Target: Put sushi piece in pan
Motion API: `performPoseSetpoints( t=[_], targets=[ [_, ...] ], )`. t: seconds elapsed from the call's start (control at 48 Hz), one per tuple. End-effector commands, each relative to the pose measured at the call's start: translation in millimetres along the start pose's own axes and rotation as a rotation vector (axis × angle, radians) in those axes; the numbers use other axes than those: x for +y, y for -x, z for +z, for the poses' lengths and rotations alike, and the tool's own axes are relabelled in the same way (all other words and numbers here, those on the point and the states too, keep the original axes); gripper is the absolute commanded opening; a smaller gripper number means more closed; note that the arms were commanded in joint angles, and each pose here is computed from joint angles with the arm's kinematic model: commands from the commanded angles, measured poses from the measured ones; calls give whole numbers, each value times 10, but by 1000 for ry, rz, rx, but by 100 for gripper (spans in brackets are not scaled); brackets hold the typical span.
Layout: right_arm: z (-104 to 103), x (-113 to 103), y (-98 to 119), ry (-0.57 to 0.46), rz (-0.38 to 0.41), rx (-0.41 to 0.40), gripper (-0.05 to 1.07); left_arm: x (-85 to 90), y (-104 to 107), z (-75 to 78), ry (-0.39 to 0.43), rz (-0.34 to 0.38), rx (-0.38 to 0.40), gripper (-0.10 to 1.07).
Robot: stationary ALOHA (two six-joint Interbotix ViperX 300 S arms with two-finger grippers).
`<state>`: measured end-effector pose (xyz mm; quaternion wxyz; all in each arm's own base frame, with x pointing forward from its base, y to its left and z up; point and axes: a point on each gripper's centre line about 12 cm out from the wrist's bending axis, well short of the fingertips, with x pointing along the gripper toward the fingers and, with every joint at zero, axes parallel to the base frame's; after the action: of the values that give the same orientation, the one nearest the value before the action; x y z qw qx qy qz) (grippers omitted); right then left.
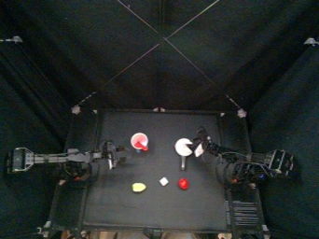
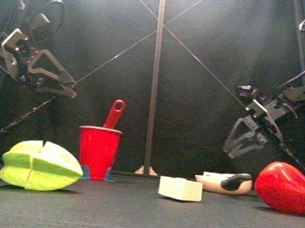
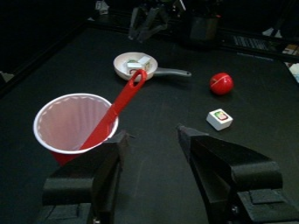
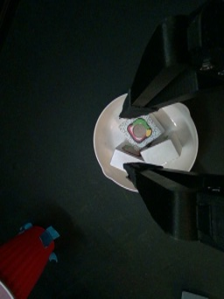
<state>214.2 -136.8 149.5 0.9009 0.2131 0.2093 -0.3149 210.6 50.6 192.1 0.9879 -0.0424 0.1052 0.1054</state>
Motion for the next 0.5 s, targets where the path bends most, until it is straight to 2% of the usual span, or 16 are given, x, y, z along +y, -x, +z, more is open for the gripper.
performPoseSetpoints(
  t=[0.0, 0.479],
  targets=[
    [76, 15, 2, -2, 5, -29, 81, 5, -17, 51, -2, 2, -15, 86],
    [63, 75, 3, 15, 26, -24, 81, 5, -17, 51, 0, 2, -16, 86]
  ],
)
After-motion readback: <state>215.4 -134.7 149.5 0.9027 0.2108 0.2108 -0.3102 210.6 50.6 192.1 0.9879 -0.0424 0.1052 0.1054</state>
